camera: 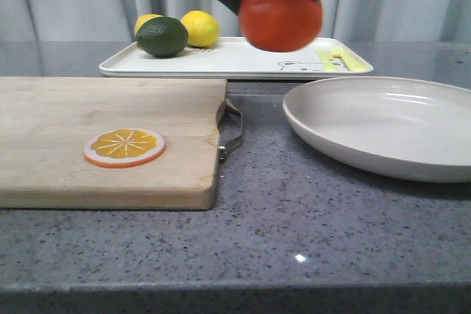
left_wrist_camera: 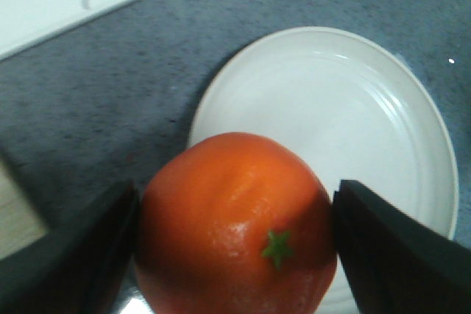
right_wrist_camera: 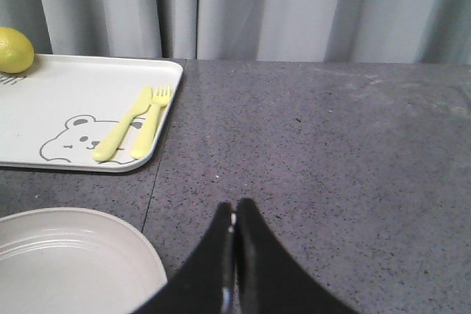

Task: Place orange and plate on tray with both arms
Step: 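Carry the orange with the left gripper onto the white plate, then open the left gripper and lift it away from the orange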

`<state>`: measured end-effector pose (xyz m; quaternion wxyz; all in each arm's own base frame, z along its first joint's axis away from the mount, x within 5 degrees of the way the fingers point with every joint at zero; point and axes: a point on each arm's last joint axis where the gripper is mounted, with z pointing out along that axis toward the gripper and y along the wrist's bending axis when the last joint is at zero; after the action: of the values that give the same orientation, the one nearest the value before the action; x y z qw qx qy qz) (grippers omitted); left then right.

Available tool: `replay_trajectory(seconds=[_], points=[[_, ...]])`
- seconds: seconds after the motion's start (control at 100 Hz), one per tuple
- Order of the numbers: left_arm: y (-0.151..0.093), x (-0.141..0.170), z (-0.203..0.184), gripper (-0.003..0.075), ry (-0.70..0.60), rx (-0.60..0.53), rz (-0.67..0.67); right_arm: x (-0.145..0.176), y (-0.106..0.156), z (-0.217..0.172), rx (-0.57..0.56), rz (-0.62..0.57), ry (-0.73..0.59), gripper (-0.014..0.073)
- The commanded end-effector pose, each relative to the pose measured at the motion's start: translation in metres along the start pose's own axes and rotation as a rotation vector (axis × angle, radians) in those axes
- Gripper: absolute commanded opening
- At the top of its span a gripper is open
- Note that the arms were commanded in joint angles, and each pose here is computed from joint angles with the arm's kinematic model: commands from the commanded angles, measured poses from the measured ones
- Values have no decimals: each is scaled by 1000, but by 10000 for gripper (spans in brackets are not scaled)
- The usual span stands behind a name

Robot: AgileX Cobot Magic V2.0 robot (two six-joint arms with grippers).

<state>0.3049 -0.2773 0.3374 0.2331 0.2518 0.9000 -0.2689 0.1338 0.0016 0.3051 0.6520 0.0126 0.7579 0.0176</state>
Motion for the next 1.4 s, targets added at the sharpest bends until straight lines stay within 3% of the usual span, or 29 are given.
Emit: replay_trajectory(seconds=[0.0, 0.26, 0.53, 0.6, 0.77, 0.89, 1.24, 1.39], points=[[-31, -9, -6, 371, -85, 73, 40, -19, 1, -1, -4, -12, -115, -75], [-64, -5, 39, 371, -29, 122, 101, -19, 1, -1, -4, -12, -115, -75], [-67, -4, 53, 375, -26, 125, 104, -19, 1, -1, -4, -12, -115, -75], [-67, -5, 52, 411, -29, 126, 107, -19, 1, -1, -4, -12, -115, -75], [-68, -4, 51, 592, -13, 126, 109, -19, 1, -1, -4, -12, -115, -75], [-66, -5, 50, 643, -11, 122, 111, -19, 1, -1, -4, -12, -115, -75], [-73, -18, 22, 631, -9, 83, 192, -18, 0, -1, -3, -12, -104, -75], [-77, -19, -1, 474, -26, 77, 215, -18, 0, -1, -3, -12, -104, -75]])
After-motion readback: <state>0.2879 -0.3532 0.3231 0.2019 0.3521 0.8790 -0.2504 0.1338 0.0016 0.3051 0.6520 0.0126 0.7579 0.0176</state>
